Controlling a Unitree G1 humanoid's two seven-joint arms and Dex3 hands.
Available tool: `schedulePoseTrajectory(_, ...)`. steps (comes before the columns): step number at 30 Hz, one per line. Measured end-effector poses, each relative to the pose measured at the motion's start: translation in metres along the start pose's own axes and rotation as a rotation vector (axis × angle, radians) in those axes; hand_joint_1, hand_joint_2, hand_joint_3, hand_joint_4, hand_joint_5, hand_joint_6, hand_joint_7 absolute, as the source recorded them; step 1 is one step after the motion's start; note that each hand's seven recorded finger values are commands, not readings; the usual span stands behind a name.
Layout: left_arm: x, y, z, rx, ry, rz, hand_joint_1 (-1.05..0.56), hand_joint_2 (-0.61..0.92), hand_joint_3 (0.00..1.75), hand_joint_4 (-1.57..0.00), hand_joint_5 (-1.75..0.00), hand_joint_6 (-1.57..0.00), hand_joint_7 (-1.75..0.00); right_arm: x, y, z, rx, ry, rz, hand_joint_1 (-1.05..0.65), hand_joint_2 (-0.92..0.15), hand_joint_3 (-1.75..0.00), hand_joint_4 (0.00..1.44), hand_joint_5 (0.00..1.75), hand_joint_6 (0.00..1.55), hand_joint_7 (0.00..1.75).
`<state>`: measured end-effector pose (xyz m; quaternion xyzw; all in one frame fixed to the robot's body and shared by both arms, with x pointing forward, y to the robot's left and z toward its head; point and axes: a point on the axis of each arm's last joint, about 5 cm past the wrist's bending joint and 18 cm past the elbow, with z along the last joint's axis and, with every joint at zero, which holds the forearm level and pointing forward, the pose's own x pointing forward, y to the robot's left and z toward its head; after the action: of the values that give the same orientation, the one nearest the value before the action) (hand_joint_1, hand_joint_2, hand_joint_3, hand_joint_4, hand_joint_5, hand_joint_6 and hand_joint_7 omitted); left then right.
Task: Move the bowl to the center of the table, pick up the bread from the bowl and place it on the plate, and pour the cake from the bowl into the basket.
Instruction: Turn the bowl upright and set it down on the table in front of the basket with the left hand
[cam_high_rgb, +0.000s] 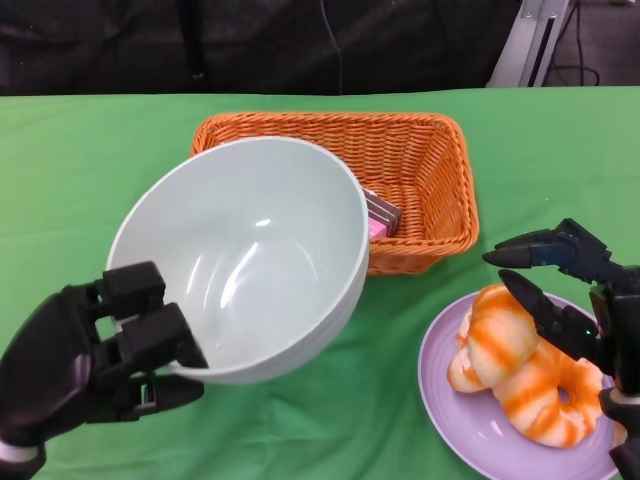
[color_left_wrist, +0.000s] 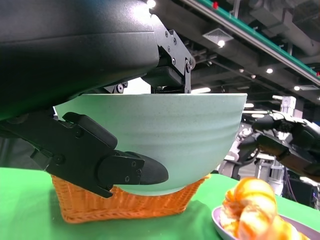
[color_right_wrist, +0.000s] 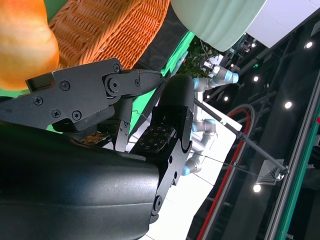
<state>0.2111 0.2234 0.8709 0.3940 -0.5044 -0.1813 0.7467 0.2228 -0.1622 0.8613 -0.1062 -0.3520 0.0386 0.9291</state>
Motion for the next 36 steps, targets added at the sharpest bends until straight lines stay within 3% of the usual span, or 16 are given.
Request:
schedulePoseTrajectory(21,-0.015,-0.005,0.014,-0.015,-0.035,-0.082,-0.17,0.91,0.46,-0.69,-1.75,-0.51,-1.75,-0.001,-0.002,0.003,-0.008,0.012,-0.008,-0.3,-0.92,-0.25,0.78,1.05,0.81,0.65)
schedulePoseTrajectory(31,-0.018,-0.004,0.014,0.078,-0.115,-0.168,-0.25,0.92,0.33,-0.63,-1.75,-0.46,-1.73,-0.002,-0.003,0.004,-0.01,0.004,-0.004,-0.31,-0.92,-0.25,0.77,1.04,0.81,0.65)
schedulePoseTrajectory(36,-0.02,-0.004,0.014,0.089,-0.133,-0.199,-0.28,0.92,0.29,-0.63,-1.75,-0.51,-1.63,-0.004,-0.003,0.005,-0.011,0.001,-0.005,-0.3,-0.92,-0.24,0.78,1.03,0.81,0.66)
